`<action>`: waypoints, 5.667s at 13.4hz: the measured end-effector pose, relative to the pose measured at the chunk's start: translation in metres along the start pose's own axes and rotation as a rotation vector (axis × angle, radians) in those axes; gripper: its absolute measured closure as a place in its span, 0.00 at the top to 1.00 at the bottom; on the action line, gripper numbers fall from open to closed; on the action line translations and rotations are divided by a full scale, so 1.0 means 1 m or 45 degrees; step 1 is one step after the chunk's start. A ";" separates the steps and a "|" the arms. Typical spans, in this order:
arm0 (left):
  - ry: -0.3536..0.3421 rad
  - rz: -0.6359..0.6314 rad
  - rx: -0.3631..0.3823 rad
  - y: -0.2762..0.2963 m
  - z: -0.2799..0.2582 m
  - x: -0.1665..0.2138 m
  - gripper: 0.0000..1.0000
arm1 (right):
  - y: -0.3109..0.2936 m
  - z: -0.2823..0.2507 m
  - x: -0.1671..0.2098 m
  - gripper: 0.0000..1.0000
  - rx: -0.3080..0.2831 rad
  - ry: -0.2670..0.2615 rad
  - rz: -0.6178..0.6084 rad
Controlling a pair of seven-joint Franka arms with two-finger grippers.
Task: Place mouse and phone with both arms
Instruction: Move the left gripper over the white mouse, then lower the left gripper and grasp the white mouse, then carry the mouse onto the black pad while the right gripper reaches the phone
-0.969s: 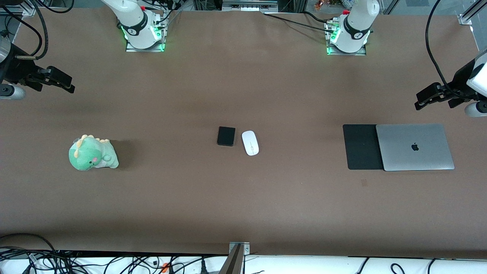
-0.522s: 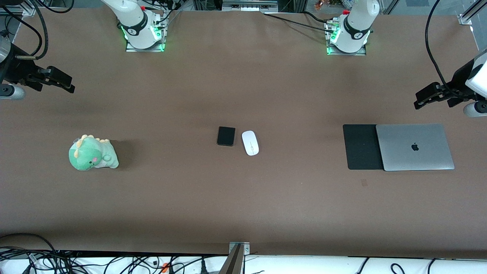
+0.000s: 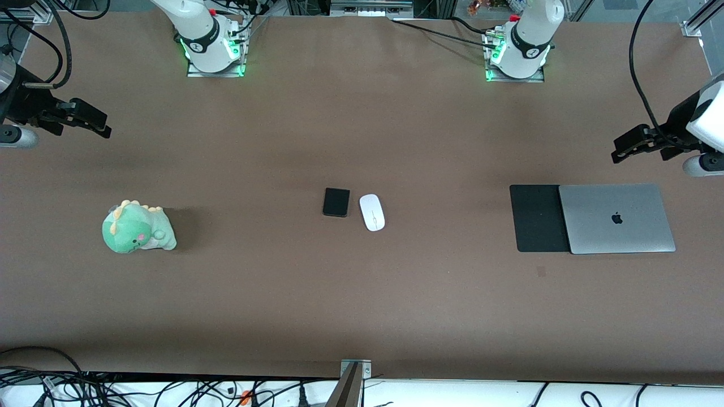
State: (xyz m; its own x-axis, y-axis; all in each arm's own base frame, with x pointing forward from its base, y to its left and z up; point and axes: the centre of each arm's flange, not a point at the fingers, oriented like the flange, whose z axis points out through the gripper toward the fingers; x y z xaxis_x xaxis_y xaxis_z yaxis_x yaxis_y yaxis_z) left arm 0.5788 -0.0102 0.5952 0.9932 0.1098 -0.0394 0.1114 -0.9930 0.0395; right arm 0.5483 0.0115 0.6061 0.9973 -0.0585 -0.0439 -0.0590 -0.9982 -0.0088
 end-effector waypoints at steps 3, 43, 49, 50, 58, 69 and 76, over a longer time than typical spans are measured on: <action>-0.063 -0.050 -0.097 0.019 0.024 0.010 1.00 | 0.000 0.000 0.000 1.00 0.000 0.000 0.000; 0.040 -0.403 0.059 0.463 0.438 -0.059 0.80 | 0.000 0.000 0.000 1.00 0.000 0.000 0.001; 0.056 -0.415 0.056 0.456 0.434 -0.048 0.63 | 0.000 0.000 0.000 1.00 0.000 -0.001 0.001; 0.061 -0.416 0.055 0.453 0.431 -0.043 0.63 | 0.000 0.000 0.000 1.00 0.000 -0.001 0.001; 0.088 -0.334 0.079 0.336 0.330 0.030 0.63 | 0.000 0.006 0.003 1.00 -0.002 -0.016 -0.002; -0.027 0.007 0.140 0.030 0.294 0.037 0.63 | -0.094 0.053 0.008 1.00 -0.023 -0.134 -0.147; 0.057 0.092 0.080 -0.025 0.381 -0.011 0.64 | -0.252 0.171 0.028 1.00 -0.032 -0.057 0.032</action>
State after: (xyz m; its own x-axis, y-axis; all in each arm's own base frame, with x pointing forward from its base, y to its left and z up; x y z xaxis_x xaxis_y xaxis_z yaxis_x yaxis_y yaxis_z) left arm 0.5514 -0.0028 0.2146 0.9993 0.0382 0.0062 0.0383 -0.9990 -0.0218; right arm 0.5838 0.2631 0.4365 0.9926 -0.0840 -0.0881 -0.0827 -0.9964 0.0180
